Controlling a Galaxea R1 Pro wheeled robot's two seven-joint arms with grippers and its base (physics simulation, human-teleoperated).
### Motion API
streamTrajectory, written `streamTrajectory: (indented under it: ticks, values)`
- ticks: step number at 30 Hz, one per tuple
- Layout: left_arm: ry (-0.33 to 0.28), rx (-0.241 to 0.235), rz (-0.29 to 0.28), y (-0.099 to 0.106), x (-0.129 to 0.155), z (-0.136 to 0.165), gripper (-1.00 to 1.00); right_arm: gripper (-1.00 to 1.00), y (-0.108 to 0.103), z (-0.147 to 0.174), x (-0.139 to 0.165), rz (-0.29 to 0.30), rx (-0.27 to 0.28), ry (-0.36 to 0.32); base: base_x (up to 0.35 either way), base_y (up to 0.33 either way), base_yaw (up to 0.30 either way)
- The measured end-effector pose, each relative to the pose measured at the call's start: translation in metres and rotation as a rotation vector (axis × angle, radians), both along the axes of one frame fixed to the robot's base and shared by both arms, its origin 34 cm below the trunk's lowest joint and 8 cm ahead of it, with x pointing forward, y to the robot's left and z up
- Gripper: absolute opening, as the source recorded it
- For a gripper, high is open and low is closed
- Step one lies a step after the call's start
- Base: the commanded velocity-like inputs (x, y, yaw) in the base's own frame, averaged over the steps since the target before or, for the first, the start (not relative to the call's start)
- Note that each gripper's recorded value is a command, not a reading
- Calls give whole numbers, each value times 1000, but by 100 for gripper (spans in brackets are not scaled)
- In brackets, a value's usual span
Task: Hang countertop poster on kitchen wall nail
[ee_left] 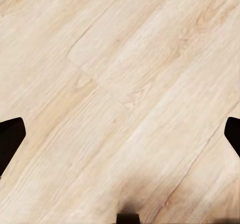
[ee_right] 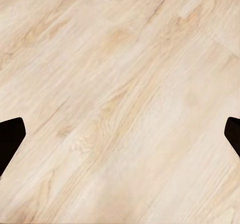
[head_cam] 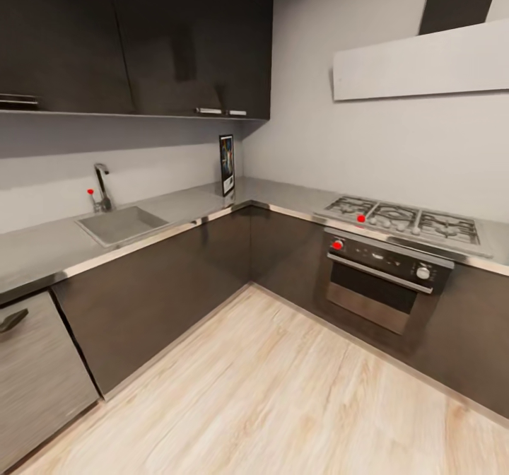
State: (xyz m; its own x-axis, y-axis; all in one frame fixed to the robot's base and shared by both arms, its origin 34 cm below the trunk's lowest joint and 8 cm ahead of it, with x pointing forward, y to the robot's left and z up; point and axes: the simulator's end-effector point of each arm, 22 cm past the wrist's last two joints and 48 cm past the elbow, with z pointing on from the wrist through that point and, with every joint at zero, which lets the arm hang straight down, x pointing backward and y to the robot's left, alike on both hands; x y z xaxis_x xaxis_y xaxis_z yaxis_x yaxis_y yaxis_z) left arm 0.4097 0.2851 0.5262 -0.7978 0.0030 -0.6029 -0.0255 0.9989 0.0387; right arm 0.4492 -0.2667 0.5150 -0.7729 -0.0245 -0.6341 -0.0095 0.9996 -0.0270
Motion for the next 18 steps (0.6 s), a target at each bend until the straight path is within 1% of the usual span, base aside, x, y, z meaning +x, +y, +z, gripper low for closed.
streamTrajectory:
  ticks: [18]
  values:
    - [2, 0, 0, 0, 0, 0, 100, 100, 0, 0, 0, -1, 0, 0, 337, 0, 0]
